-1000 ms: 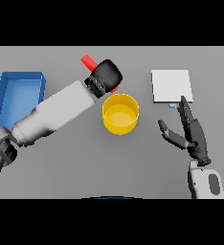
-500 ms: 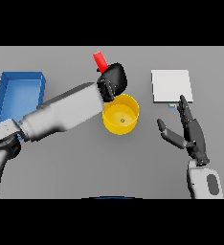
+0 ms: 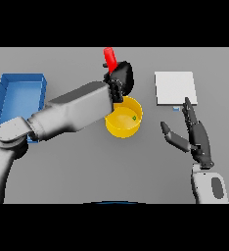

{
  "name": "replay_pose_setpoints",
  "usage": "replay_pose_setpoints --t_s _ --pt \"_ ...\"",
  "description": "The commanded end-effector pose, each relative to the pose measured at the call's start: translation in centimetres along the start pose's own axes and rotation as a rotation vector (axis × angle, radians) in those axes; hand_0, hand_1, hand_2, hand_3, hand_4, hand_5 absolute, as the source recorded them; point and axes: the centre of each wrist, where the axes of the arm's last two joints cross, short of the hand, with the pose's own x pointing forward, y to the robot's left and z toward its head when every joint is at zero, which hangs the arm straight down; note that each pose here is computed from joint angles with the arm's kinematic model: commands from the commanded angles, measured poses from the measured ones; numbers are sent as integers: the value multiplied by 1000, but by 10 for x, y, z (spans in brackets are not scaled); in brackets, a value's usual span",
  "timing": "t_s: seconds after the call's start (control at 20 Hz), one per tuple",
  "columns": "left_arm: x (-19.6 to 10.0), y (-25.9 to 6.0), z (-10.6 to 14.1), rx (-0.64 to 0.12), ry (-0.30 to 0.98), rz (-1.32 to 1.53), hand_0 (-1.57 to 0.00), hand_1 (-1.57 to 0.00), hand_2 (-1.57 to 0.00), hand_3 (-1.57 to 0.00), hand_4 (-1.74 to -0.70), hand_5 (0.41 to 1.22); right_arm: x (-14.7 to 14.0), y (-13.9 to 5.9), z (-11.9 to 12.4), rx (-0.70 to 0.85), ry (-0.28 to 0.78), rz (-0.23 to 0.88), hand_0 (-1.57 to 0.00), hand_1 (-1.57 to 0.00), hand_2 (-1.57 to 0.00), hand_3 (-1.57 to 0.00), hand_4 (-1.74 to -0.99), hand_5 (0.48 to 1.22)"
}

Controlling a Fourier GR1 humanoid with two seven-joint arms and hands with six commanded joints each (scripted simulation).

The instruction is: Pick up the red beaker and tilt it to pour out 1 green nut into yellow bowl. Pick up the yellow bowl and place it on the metallic measuring scale.

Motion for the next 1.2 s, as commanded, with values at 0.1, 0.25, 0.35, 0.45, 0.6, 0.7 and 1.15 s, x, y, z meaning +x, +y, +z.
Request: replay_pose_setpoints --t_s 0.1,0.25,0.35,0.45,0.6,0.7,1.15 --pt "-11 7 3 18 28 -17 -1571 -1571 -1571 -1570 -1740 1221 -1 -1 4 2 8 -11 1 1 1 1 -1233 585" --pt "-49 17 11 57 104 -2 -1571 -1571 -1571 -1571 -1738 1171 -2 0 -1 2 -1 -11 1 1 1 1 -1219 595" --pt "-72 20 18 113 157 27 -1571 -1269 -1251 -1571 -1644 1189 1 3 -3 10 -19 -13 1 1 1 1 -1222 609" --pt "-110 23 32 142 248 44 -1571 -1378 -1366 -1212 -1679 1201 2 0 -2 20 -34 -34 1 1 1 1 -1231 620" --pt "-173 30 61 161 395 149 -1571 -1472 -1466 -1387 -1572 1211 1 0 -1 24 -30 -30 1 1 1 1 -1256 635" --pt "-201 22 73 158 458 269 -1571 -1508 -1504 -1453 -1537 1214 5 -1 -3 38 -43 -26 1 1 1 1 -1274 642" --pt "-264 -147 121 205 779 1227 -1571 -1563 -1562 -1403 -1714 1220 2 2 -7 66 -72 22 1 1 1 1 -1301 652"
